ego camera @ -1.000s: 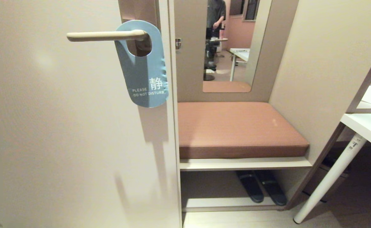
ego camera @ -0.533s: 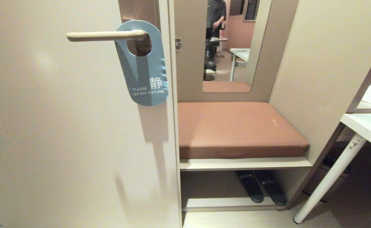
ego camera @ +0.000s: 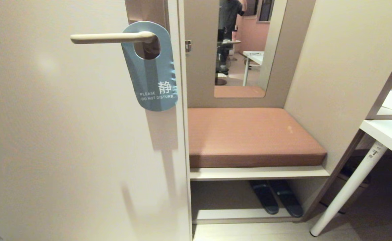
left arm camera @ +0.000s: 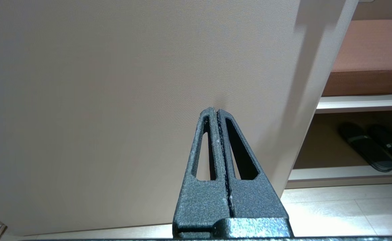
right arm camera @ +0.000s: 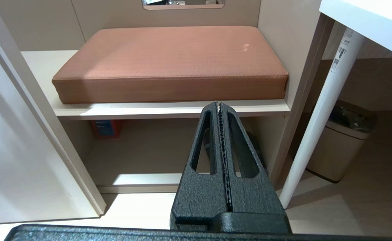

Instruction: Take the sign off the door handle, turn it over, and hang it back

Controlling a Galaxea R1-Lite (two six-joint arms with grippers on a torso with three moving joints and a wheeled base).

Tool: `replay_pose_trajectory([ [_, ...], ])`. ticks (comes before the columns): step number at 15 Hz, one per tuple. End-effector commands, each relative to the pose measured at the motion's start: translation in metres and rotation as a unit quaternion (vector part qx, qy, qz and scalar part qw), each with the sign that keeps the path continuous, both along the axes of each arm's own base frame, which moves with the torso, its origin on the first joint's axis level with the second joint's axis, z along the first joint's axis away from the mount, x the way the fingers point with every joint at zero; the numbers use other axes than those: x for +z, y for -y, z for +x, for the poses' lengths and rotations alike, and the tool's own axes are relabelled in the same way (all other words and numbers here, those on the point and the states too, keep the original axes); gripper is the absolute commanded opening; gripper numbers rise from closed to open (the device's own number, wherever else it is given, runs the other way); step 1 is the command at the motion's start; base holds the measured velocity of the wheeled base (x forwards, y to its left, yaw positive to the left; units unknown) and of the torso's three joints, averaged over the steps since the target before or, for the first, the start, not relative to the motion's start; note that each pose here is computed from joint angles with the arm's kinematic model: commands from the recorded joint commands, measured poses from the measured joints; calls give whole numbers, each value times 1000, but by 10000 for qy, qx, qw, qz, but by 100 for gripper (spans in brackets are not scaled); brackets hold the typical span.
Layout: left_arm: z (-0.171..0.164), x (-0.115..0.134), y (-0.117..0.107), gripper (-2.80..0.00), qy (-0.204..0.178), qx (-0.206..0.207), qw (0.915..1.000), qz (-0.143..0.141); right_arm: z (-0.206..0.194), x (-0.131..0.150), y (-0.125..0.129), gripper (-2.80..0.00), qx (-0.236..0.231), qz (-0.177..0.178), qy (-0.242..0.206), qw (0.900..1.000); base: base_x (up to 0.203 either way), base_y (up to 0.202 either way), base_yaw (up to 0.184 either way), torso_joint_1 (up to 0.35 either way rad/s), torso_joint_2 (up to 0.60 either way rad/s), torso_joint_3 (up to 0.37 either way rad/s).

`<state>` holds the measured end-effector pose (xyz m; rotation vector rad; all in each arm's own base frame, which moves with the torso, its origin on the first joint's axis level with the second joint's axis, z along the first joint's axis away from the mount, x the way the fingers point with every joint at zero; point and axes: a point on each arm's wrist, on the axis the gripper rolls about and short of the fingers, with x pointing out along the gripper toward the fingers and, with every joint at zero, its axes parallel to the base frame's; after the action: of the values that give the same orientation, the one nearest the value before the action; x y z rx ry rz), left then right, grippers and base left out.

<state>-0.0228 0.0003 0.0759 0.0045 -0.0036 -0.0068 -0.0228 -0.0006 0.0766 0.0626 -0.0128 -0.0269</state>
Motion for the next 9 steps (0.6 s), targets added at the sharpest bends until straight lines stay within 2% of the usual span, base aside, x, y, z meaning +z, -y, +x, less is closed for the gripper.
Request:
replay_pose_trajectory([
  [1,0,0,0,-280,5,3,10000,1,0,0,0,-280,-2,2,2,10000,0,0,0,0,0,0],
  [9,0,0,0,-280,5,3,10000,1,0,0,0,-280,-2,2,2,10000,0,0,0,0,0,0],
])
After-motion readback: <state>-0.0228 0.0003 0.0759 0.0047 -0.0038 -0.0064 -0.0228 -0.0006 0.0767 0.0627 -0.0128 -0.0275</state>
